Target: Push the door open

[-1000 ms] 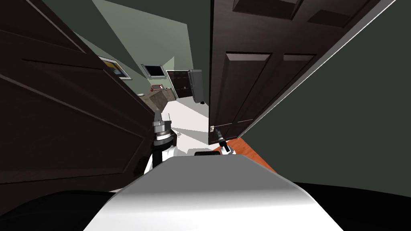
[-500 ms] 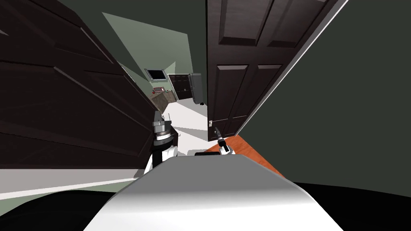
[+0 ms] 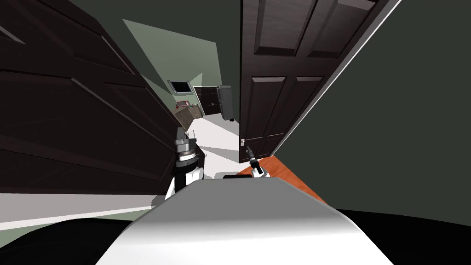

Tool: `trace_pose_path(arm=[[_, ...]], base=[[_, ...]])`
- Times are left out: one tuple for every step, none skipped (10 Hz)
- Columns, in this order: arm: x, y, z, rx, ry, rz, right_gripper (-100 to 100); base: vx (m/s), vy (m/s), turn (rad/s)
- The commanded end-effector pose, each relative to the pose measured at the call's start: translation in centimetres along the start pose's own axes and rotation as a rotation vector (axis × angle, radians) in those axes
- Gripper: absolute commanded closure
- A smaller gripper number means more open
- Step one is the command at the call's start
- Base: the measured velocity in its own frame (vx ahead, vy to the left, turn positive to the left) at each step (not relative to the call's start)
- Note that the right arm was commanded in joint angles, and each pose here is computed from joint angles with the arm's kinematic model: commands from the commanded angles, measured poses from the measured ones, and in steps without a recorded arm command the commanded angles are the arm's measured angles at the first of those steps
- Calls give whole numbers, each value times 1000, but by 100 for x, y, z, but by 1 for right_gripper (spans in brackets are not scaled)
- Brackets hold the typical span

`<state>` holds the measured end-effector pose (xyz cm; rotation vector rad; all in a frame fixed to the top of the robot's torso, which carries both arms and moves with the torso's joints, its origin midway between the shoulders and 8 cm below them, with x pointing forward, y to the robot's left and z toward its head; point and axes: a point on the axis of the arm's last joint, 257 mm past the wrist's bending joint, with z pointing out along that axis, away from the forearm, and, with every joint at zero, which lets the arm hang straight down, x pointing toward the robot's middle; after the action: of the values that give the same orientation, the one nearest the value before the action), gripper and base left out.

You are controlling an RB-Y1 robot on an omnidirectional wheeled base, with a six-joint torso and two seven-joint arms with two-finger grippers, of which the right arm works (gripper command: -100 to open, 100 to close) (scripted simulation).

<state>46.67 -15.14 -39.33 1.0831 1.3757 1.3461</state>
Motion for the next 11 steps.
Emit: trace_pose_path(arm=[[-29, 2, -4, -2, -4, -4, -100], [-40, 3, -6, -3, -6, -5, -100], [-46, 4, -8, -4, -9, -5, -100], [-45, 6, -8, -5, -11, -3, -100], [-35, 10, -6, -7, -14, 0, -100], [-23, 13, -5, -9, -16, 4, -100], [0, 18, -1, -11, -17, 9, -100], [-12, 12, -8, -9, -16, 6, -100], [-12, 12, -8, -9, -16, 6, 100], [-12, 12, -8, -9, -16, 6, 100], [-12, 12, -8, -9, -16, 6, 100]], base=[[186, 40, 20], [201, 41, 22], [221, 22, 20], [214, 37, 30], [204, 48, 28], [194, 13, 23], [191, 45, 22], [74, 29, -15], [-16, -5, 12], [-26, -12, 12], [-16, -8, 5]])
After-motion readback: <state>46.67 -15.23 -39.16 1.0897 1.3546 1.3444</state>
